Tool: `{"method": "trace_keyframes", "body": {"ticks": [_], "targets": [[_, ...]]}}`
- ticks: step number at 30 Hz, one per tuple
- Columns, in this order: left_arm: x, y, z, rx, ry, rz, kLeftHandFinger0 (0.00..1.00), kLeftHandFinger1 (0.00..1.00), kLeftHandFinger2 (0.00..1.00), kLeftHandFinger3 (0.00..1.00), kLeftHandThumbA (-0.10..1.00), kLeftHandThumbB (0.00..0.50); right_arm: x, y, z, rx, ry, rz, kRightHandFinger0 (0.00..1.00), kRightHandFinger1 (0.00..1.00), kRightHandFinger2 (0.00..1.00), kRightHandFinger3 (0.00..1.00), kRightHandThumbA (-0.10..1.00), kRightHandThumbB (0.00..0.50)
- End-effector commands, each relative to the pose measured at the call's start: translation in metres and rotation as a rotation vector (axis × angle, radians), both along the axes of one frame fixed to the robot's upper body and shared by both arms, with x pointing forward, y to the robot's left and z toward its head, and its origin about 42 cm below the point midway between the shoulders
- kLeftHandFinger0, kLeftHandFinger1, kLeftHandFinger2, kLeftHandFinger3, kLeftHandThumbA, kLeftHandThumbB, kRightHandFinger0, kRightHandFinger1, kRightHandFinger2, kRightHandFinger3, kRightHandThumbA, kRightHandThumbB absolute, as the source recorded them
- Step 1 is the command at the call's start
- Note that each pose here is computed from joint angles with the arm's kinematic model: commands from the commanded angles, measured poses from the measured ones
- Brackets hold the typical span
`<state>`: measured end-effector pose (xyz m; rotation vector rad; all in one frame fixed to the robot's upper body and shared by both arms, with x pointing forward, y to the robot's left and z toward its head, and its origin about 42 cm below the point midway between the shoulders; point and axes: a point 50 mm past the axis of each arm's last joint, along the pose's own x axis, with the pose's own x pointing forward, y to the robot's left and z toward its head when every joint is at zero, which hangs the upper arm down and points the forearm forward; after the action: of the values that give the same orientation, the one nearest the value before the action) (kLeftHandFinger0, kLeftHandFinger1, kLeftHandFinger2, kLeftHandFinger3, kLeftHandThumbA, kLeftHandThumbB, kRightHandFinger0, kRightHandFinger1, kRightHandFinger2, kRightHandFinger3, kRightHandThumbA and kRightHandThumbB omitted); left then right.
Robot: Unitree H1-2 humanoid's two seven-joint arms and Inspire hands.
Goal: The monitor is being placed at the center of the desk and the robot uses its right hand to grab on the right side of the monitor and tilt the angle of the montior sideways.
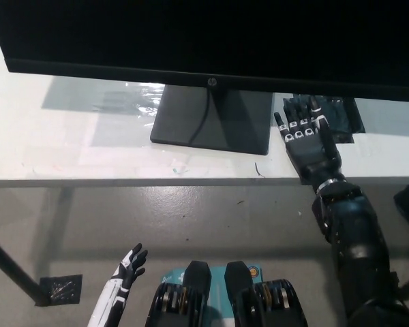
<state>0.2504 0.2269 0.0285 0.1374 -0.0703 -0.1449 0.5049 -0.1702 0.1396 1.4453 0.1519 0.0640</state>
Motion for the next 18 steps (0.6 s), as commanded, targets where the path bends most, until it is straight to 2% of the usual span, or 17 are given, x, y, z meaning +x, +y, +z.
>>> {"method": "trace_keyframes", "body": {"ticks": [1,12,18], "targets": [[0.000,0.001,0.010,0.006,-0.066,-0.008,1.00,1.00,1.00,1.00,1.00,0.235,0.028,-0.005,0.053,-0.045,-0.162,-0.027,1.00,1.00,1.00,1.00,1.00,0.354],[0.000,-0.001,0.009,0.001,-0.063,-0.010,1.00,1.00,1.00,1.00,1.00,0.245,0.047,-0.007,0.066,-0.100,-0.133,-0.034,1.00,1.00,1.00,1.00,1.00,0.338],[0.000,0.000,0.010,-0.005,-0.067,-0.009,1.00,1.00,1.00,1.00,1.00,0.236,0.055,-0.008,0.080,-0.120,-0.149,-0.044,1.00,1.00,1.00,1.00,1.00,0.347]]}}
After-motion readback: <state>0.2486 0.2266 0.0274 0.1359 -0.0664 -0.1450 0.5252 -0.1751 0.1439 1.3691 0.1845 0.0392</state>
